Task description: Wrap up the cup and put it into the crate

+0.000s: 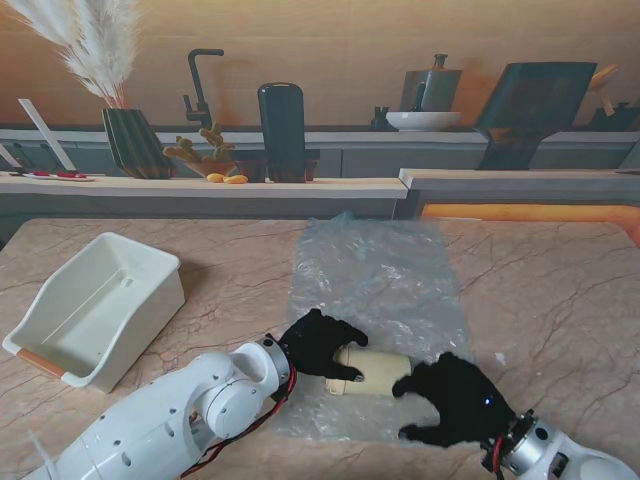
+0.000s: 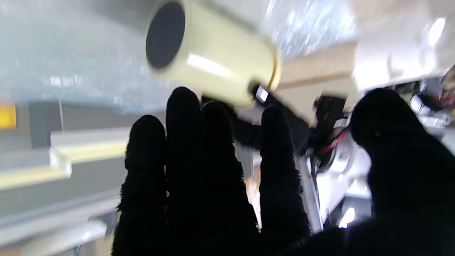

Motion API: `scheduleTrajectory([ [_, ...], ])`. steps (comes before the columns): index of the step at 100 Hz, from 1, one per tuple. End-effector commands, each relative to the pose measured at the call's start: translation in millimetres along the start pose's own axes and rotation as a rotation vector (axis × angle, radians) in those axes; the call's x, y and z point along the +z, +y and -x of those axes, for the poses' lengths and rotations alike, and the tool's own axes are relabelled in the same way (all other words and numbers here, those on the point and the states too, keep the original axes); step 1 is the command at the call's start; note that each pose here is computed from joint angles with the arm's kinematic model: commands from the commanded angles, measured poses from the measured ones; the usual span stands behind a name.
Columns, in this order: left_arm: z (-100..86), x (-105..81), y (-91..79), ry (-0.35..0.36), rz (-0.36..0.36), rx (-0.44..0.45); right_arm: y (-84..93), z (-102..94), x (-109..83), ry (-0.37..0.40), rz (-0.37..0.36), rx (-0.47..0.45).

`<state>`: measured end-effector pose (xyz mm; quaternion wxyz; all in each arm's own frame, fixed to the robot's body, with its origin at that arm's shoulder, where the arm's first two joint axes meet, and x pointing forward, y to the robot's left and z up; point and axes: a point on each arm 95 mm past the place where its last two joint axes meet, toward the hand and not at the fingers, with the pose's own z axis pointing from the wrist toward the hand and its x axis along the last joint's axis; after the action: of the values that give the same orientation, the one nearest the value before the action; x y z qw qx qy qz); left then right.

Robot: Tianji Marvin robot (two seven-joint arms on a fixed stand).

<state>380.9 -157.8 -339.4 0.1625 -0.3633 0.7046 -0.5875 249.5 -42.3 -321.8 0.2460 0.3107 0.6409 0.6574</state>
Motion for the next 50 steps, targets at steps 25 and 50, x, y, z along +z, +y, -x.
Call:
scheduleTrajectory([
  [25, 7.2, 10.2, 15.1, -0.090, 0.064, 0.012, -20.7, -7.2, -4.8, -0.038, -0.296, -0.053],
  [50, 9.3, 13.7, 18.0, -0.131, 0.077, -0.006, -47.1, -0.4, 14.3, -0.078, -0.253, -0.170],
])
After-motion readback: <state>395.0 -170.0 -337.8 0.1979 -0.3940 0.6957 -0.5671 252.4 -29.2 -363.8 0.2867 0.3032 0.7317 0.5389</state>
